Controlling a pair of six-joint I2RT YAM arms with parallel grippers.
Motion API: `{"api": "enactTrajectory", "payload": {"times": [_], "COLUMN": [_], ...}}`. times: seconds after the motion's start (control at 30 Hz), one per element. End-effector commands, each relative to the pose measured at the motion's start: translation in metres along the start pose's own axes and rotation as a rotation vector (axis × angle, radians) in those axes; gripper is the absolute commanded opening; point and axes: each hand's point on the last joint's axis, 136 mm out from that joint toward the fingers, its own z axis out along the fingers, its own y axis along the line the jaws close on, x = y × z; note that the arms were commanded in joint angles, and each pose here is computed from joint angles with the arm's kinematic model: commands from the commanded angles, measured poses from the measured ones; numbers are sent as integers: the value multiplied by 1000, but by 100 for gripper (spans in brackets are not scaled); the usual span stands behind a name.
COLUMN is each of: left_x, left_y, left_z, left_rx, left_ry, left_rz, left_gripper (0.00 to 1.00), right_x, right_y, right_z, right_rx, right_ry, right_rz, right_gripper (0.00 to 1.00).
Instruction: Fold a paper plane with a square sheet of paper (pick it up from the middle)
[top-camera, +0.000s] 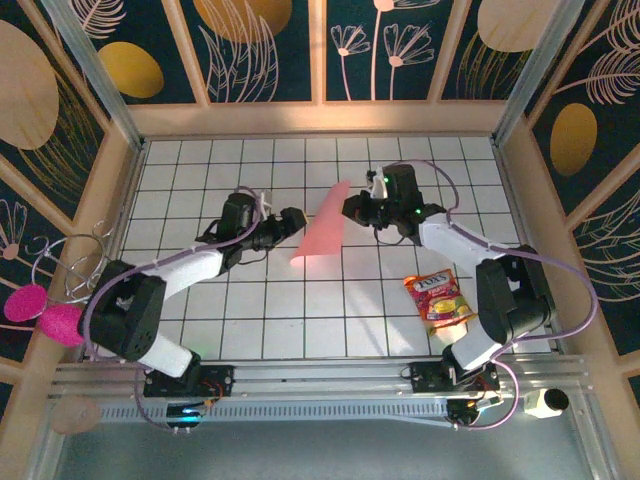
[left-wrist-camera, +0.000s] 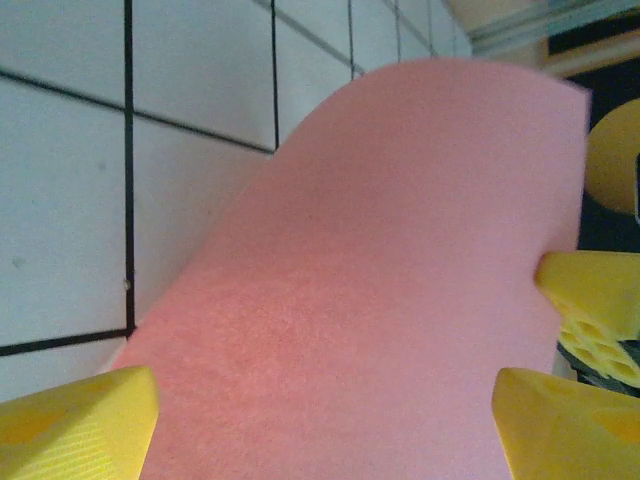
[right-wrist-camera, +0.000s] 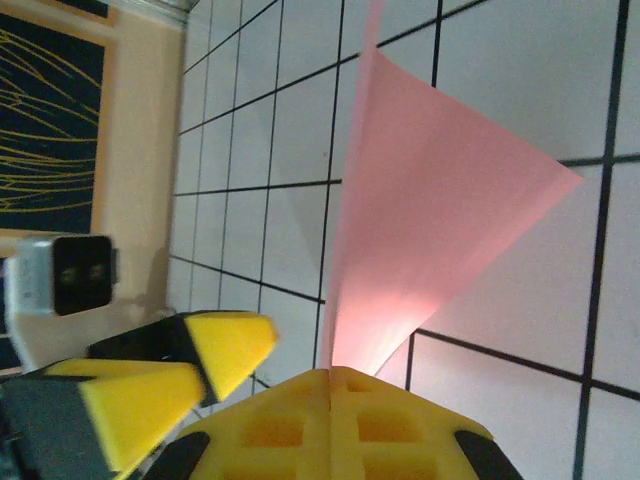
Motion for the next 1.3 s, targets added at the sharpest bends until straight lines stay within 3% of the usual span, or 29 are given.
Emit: {"api": "enactTrajectory", "payload": {"times": [0.0,0.37,0.63,0.9,1.13,1.27], "left_x": [-12,-20,-7,15,23,18], "left_y": [10,14,36,47,57,65], "left_z": [-16,-33,-11,15,19,12], "left_rx": [-52,-68,-122,-114,-158,-219], "left_ry": [-83,-155,-57,79,89,52], "left_rz": [16,15,-15,-35,-38,-27], "left_gripper": [87,88,83,66,62,62], "right_x": [-3,0,-9,-8,3,10], "right_y": [13,52,52,31,18,36], "right_z": [-8,20,-17,-48,-11,19], "right_rx": [56,-50,12,117,152,16], "right_ry": [-2,69,20,12,109,149], "right_rz": [-59,-67,-81,-57,-43,-45], "right_gripper": [0,0,0,0,0,0]}}
